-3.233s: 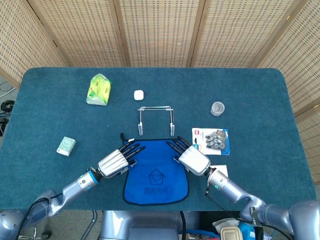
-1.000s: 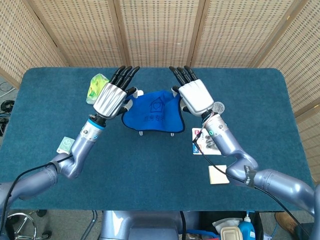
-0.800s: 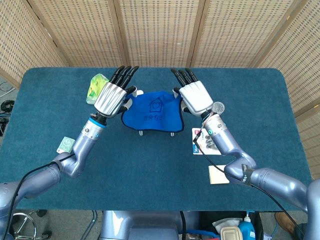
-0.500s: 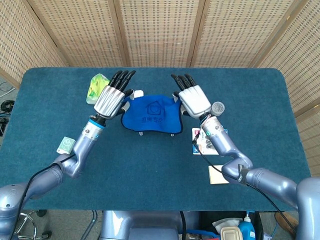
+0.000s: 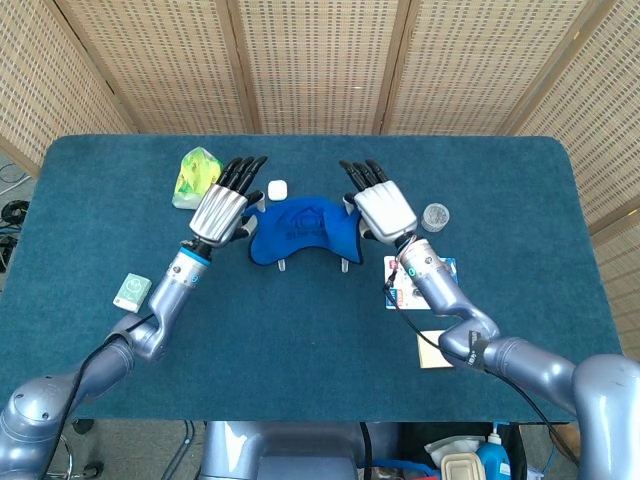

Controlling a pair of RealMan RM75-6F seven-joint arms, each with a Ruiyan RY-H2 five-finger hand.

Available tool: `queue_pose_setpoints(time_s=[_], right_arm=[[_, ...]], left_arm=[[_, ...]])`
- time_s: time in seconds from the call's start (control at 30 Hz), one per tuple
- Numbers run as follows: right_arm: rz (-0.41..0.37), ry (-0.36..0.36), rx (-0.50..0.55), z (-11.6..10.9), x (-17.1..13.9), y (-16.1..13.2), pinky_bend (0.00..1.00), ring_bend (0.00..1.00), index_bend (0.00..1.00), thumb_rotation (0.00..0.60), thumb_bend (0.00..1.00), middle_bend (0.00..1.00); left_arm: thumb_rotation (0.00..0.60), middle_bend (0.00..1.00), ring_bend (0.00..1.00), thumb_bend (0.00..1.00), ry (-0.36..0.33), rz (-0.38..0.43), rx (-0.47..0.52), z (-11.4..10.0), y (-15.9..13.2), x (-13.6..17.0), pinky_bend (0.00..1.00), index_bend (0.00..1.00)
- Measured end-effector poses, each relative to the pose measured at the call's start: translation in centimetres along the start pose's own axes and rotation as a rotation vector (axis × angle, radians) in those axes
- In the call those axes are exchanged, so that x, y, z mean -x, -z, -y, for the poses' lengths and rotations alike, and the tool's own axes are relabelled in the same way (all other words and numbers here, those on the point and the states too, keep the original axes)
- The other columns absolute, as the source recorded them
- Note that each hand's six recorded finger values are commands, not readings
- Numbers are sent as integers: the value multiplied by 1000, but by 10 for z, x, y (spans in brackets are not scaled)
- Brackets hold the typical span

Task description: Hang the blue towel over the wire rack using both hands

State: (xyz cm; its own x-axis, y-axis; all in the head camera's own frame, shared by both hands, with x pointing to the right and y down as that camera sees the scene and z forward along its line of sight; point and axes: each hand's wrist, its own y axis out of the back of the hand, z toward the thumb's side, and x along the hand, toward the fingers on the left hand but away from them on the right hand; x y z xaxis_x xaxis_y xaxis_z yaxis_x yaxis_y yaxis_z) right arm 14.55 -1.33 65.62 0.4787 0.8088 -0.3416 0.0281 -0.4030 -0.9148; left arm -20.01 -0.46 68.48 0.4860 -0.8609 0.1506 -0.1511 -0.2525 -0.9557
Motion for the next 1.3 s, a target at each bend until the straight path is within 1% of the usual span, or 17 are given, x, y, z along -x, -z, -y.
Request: queue_pose_setpoints(time_s=[0.33, 0.63, 0.7, 0.73, 0.77, 0.8, 0.83, 0.87, 0.93, 1.0, 1.03, 1.23, 1.3], right_arm=[[-12, 8, 8, 1, 1, -6, 0, 0, 630, 600, 536, 1], [3, -3, -4, 4, 1, -2, 0, 0, 617, 600, 534, 1], [11, -5, -5, 5, 1, 1, 0, 0, 540, 600, 507, 1], [15, -5, -3, 6, 1, 3, 0, 0, 446, 600, 466, 1], [17, -5, -1, 6, 1, 4, 0, 0, 323, 600, 408, 2], [19, -6, 2, 6, 0, 4, 0, 0, 238, 600, 359, 2], [19, -7, 5, 7, 0, 6, 0, 0, 126, 600, 284, 2], [19, -9, 7, 7, -1, 7, 0, 0, 50, 600, 213, 2], [16, -12, 13, 7, -3, 8, 0, 0, 1, 600, 104, 1], [13, -11, 17, 7, -5, 9, 0, 0, 0, 600, 28, 0], [13, -7, 18, 6, -6, 11, 0, 0, 0, 600, 6, 0], [30, 2, 4, 2, -10, 18, 0, 0, 0, 600, 0, 0], [34, 3, -6, 2, -11, 20, 0, 0, 0, 600, 0, 0]], left_arm=[[600, 0, 0, 444, 12, -21, -2, 6, 11, 4, 46, 742], [600, 0, 0, 445, 21, -27, 5, 10, 11, 5, 46, 731], [600, 0, 0, 445, 25, -28, 8, 11, 11, 5, 46, 729], [600, 0, 0, 445, 25, -28, 9, 11, 10, 5, 46, 729], [600, 0, 0, 445, 25, -27, 10, 12, 10, 4, 46, 729], [600, 0, 0, 445, 24, -27, 9, 11, 10, 4, 46, 730], [600, 0, 0, 445, 23, -27, 8, 11, 10, 4, 46, 730], [600, 0, 0, 445, 23, -27, 7, 11, 10, 4, 46, 730], [600, 0, 0, 445, 21, -30, 5, 11, 11, 4, 46, 729], [600, 0, 0, 445, 18, -36, 3, 10, 13, 4, 45, 729], [600, 0, 0, 445, 17, -39, 0, 9, 14, 4, 45, 729], [600, 0, 0, 444, 27, -59, -7, 10, 22, 6, 45, 728], [600, 0, 0, 444, 33, -61, -8, 11, 23, 7, 44, 705]])
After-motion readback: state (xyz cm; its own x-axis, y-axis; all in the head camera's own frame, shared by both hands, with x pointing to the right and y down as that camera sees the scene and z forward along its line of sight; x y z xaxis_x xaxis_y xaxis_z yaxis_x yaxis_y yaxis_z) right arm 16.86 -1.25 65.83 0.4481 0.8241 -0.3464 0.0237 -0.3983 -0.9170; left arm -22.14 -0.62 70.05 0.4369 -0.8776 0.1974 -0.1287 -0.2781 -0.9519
